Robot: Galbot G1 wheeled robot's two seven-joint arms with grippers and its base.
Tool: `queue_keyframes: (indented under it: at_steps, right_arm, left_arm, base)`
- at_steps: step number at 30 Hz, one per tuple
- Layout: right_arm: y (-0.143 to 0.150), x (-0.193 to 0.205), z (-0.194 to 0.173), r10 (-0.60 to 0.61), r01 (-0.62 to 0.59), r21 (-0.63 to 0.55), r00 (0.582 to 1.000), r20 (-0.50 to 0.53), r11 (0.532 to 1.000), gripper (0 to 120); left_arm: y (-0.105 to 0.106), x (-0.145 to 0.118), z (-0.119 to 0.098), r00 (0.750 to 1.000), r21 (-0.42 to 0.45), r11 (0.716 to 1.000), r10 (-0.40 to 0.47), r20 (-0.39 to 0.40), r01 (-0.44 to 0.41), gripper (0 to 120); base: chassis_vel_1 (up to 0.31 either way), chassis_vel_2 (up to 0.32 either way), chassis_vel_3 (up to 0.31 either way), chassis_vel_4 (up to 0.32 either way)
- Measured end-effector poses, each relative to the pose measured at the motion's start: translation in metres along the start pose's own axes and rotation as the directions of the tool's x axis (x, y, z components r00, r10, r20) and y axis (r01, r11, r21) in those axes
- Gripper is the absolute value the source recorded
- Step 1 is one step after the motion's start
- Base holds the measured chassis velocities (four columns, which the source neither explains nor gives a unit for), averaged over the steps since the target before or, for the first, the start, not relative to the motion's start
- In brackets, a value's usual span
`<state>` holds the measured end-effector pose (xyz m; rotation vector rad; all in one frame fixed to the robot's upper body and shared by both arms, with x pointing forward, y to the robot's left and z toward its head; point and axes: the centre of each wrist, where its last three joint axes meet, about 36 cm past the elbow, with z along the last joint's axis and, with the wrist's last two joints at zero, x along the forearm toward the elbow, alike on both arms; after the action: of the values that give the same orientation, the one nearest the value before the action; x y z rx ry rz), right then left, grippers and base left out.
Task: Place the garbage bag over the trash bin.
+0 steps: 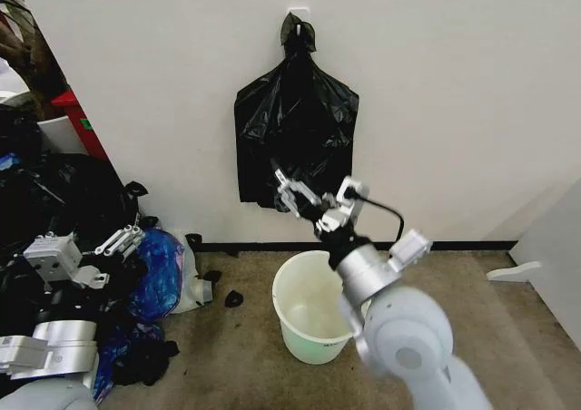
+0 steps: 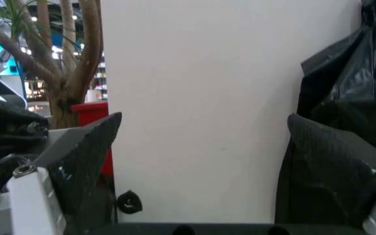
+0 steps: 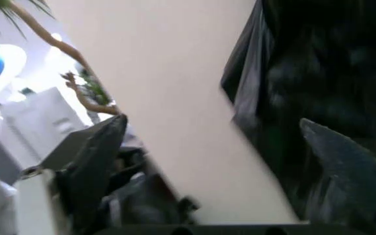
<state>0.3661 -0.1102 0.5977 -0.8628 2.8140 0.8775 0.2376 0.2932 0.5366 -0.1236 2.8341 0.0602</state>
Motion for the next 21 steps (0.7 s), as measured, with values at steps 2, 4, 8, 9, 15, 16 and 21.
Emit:
queue_keyframes:
  at_steps: [2,4,8,9,15,16,21]
  right_arm:
    - [-0.004,-0.028,-0.012,0.025,-0.025,0.027,1.0,0.014,0.999,100]
    - [-0.001,-0.039,-0.018,0.033,-0.033,0.013,0.999,0.021,0.999,100]
    - [0.016,-0.07,-0.031,0.068,-0.066,-0.067,0.997,0.023,0.996,100]
    - [0.022,-0.08,-0.032,0.086,-0.084,-0.097,0.996,0.017,0.992,100]
    - [0.032,-0.099,-0.033,0.165,-0.163,-0.144,0.986,0.001,0.976,100]
    - [0.032,-0.101,-0.033,0.183,-0.182,-0.146,0.983,-0.002,0.972,100]
    - [0.034,-0.112,-0.033,0.284,-0.284,-0.156,0.958,-0.022,0.946,100]
  left_arm:
    - [0.0,0.002,0.001,1.0,-0.007,1.0,0.002,-0.008,-0.002,100]
    - [0.0,0.003,0.001,1.0,-0.008,1.0,0.001,-0.01,-0.001,100]
    - [0.001,0.004,0.001,1.0,-0.011,1.0,0.0,-0.015,0.0,100]
    - [0.001,0.004,0.001,1.0,-0.012,1.0,-0.001,-0.016,0.001,100]
    - [0.0,0.005,0.002,1.0,-0.006,1.0,0.001,-0.017,-0.001,100]
    - [0.0,0.006,0.002,1.0,-0.003,1.0,0.003,-0.016,-0.003,100]
    - [-0.002,0.005,0.003,1.0,0.009,1.0,0.009,-0.009,-0.009,100]
  base:
    - [0.0,0.0,0.0,0.0]
    - [0.0,0.0,0.0,0.0]
    - [0.0,0.0,0.0,0.0]
    - [0.0,0.0,0.0,0.0]
    - [0.0,0.0,0.0,0.0]
    - [0.0,0.0,0.0,0.0]
    - [0.0,0.0,0.0,0.0]
